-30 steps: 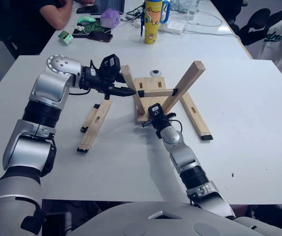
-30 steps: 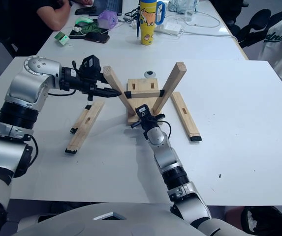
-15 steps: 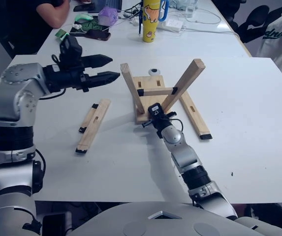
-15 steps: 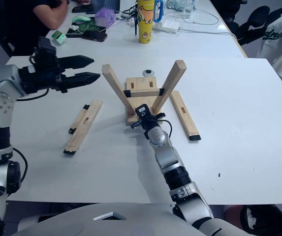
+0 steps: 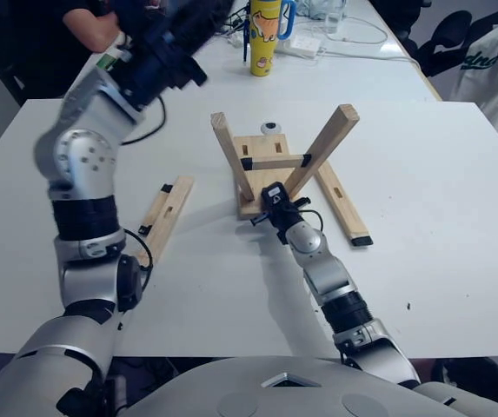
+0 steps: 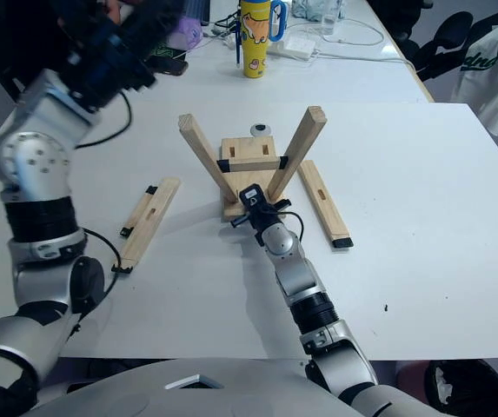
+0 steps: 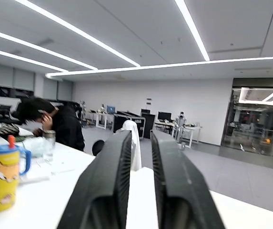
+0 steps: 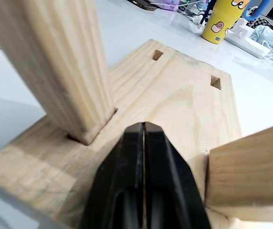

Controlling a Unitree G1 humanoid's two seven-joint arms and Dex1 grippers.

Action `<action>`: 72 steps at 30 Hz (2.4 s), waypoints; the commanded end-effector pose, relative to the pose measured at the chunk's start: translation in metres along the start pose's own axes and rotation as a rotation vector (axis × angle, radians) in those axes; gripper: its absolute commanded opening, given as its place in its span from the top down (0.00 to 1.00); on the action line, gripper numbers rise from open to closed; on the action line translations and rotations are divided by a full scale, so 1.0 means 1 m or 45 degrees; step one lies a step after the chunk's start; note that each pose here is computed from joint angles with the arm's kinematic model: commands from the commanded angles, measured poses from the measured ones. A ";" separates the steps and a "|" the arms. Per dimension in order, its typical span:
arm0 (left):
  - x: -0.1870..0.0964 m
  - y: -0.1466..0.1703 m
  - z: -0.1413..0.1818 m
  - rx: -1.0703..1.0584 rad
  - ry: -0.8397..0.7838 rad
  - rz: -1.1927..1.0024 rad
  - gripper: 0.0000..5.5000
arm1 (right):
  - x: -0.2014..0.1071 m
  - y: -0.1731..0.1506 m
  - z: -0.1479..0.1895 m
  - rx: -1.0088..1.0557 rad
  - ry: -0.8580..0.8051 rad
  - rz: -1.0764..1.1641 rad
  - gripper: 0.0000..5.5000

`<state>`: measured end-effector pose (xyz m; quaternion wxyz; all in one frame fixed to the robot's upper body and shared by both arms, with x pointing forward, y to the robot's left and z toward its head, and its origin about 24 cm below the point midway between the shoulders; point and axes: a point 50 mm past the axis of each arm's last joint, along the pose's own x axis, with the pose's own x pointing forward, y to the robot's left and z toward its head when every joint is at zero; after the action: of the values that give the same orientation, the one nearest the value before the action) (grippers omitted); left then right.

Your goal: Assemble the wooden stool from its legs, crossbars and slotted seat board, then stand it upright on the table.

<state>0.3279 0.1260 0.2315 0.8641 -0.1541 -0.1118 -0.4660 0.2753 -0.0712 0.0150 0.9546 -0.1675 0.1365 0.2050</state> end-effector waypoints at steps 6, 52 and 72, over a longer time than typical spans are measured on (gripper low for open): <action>0.003 -0.012 0.052 0.102 -0.211 -0.018 0.99 | -0.022 0.021 -0.080 0.075 0.449 0.105 1.00; -0.014 -0.026 0.011 0.910 -0.398 0.914 0.99 | -0.013 0.028 -0.074 0.104 0.416 0.134 1.00; -0.077 -0.025 -0.078 0.604 0.013 1.122 0.99 | 0.007 0.011 0.009 0.775 0.070 0.243 1.00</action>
<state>0.2706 0.1429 0.1533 0.9841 0.0284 -0.1741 -0.0233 0.2904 -0.0690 0.0283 0.9507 0.0933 0.1955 0.2221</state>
